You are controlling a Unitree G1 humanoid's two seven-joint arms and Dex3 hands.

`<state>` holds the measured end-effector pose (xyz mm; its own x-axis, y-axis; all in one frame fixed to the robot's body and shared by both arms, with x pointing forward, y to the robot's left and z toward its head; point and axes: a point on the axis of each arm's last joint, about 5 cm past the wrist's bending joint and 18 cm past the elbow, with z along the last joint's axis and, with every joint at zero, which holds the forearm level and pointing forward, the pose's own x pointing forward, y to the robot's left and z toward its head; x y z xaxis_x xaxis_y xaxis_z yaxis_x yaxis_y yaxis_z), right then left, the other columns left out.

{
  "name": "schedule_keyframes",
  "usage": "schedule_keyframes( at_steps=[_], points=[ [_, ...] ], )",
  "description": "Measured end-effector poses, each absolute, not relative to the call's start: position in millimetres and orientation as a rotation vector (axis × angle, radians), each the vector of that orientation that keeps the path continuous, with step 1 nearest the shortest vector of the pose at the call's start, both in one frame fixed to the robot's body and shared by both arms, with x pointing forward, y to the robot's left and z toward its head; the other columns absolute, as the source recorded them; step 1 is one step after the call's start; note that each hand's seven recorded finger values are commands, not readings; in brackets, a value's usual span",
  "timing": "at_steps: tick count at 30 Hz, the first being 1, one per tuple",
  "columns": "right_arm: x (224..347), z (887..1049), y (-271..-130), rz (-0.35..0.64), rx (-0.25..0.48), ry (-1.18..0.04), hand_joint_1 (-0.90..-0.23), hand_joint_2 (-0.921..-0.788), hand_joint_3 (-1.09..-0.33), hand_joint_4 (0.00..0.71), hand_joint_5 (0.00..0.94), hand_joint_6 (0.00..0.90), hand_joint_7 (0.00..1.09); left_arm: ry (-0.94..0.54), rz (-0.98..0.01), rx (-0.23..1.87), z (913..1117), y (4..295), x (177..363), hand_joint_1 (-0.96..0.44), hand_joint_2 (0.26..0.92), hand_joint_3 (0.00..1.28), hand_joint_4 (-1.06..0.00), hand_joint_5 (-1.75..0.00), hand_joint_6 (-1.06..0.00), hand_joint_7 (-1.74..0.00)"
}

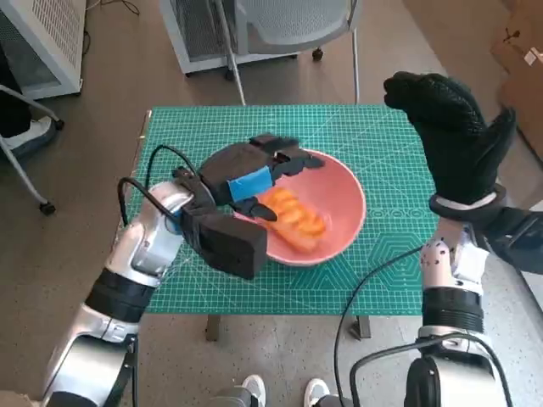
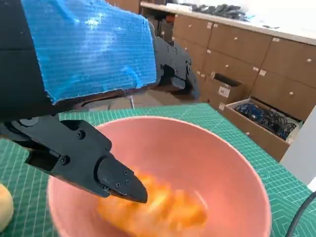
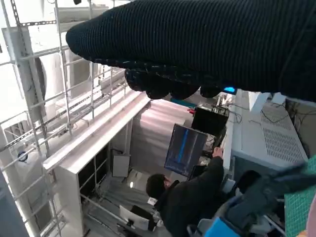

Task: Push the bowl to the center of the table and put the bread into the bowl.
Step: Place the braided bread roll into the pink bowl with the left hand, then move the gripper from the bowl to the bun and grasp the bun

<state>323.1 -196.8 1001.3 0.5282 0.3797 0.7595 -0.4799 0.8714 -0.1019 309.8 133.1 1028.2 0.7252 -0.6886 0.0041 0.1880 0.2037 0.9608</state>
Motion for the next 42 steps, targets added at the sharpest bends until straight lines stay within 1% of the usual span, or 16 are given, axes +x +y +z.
schedule_keyframes(
  at_steps=[7,13,19,26,29,33,38,42],
  points=[
    [324.1,999.7,-195.9,0.518,0.13,-0.865,-0.64,-0.921,-0.709,0.315,0.002,0.417,0.0,-0.545,-0.632,1.226,1033.4,139.6,304.0,-0.64,0.834,0.01,0.0,0.0,-0.14,-0.17],
    [324.6,998.4,-195.4,0.523,0.129,-0.861,-0.624,-0.921,-0.727,0.315,0.001,0.418,0.0,-0.597,-0.585,1.223,1046.3,154.0,298.0,-0.64,0.836,0.01,0.0,0.0,-0.15,-0.17],
    [324.8,997.7,-195.3,0.523,0.127,-0.861,-0.604,-0.921,-0.749,0.316,0.001,0.418,0.0,-0.645,-0.524,1.214,1064.1,177.4,290.4,-0.6,0.802,0.0,0.0,0.0,-0.19,-0.18],
    [325.2,996.8,-196.8,0.525,0.129,-0.858,-0.603,-0.921,-0.744,0.318,0.002,0.421,0.0,-0.668,-0.439,1.221,1078.1,209.6,281.8,-0.51,0.747,0.0,-0.02,-0.01,-0.23,-0.19],
    [325.5,996.6,-198.2,0.524,0.135,-0.859,-0.613,-0.921,-0.726,0.32,0.002,0.425,0.0,-0.653,-0.408,1.228,1077.6,221.4,279.1,-0.48,0.726,0.0,-0.03,-0.01,-0.24,-0.19],
    [326.2,997.2,-199.1,0.524,0.137,-0.858,-0.625,-0.921,-0.709,0.323,0.003,0.431,0.01,-0.602,-0.392,1.244,1070.9,233.0,277.3,-0.46,0.714,0.0,-0.04,-0.02,-0.24,-0.19],
    [327.5,999.1,-198.5,0.529,0.137,-0.859,-0.632,-0.921,-0.702,0.323,0.002,0.432,0.01,-0.509,-0.394,1.287,1061.0,243.7,275.8,-0.46,0.72,0.0,-0.05,-0.01,-0.24,-0.17],
    [328.7,1001.0,-198.4,0.531,0.136,-0.861,-0.631,-0.921,-0.698,0.324,0.002,0.434,0.01,-0.447,-0.399,1.316,1056.8,247.7,275.5,-0.47,0.729,0.0,-0.05,-0.01,-0.25,-0.13]
  ],
)
